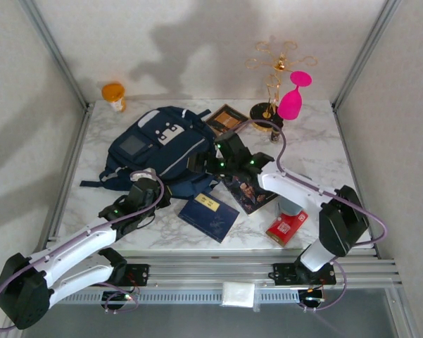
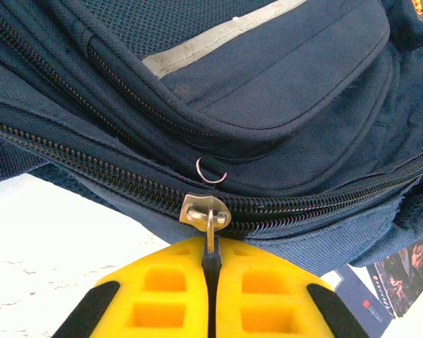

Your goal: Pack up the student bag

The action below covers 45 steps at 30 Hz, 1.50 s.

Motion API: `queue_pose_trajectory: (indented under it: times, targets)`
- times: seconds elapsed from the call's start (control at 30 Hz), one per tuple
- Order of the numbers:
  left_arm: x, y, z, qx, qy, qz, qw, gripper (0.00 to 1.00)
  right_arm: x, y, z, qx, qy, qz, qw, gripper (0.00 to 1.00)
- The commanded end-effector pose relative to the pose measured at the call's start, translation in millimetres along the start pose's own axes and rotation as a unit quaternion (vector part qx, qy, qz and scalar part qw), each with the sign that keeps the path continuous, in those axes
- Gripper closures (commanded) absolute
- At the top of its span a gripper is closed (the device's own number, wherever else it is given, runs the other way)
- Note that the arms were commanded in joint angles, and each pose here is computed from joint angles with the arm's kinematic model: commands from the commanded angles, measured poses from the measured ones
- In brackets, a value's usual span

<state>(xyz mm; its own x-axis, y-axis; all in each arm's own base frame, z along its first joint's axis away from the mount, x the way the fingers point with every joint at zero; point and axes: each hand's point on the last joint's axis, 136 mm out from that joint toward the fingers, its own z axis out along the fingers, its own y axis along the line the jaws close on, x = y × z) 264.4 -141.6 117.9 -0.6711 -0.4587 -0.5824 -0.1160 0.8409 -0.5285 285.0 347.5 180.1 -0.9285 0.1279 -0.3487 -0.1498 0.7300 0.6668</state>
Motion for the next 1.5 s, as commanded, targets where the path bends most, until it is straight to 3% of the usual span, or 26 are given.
queue_pose_trajectory:
  times: [0.0,0.2,0.43,0.57,0.77,0.9,1.03,1.23,1.47]
  targets:
    - [-11.4,-13.8,-2.0,0.033,-0.022,-0.003,0.999,1.0,31.5,9.1,7.2,-0.036,0.037,0.067,0.996,0.01]
    - [-10.4,-20.6,-3.3,0.051,-0.018,-0.006,0.999,1.0,28.0,3.4,38.9,-0.04,0.004,0.164,0.986,0.01]
    - [-6.1,-30.2,-6.1,0.072,-0.001,0.006,0.997,1.0,5.3,0.4,85.6,0.006,-0.019,0.147,0.989,0.02]
    - [-7.8,-32.2,-8.6,0.073,-0.002,0.012,0.997,1.0,-4.0,-1.2,95.3,0.017,-0.031,0.103,0.994,0.33]
    - [-17.5,-15.8,-12.5,0.026,-0.026,0.009,0.999,1.0,-20.9,2.3,73.6,0.013,-0.047,0.048,0.998,0.7]
    - [-25.1,7.9,-18.0,-0.032,-0.048,-0.003,0.998,1.0,-42.1,-5.8,48.7,-0.003,-0.061,0.039,0.997,0.86]
    - [-27.0,30.1,-21.8,-0.073,-0.061,-0.014,0.995,1.0,-61.7,-11.0,29.2,-0.018,-0.059,0.033,0.998,0.91]
    - [-27.3,65.4,-17.8,-0.118,-0.055,-0.047,0.99,1.0,-81.2,-30.1,6.9,-0.007,-0.079,0.046,0.996,0.91]
    - [-29.9,81.8,-2.6,-0.111,-0.05,-0.078,0.989,1.0,-62.9,-33.3,13.9,-0.007,-0.074,0.063,0.995,0.91]
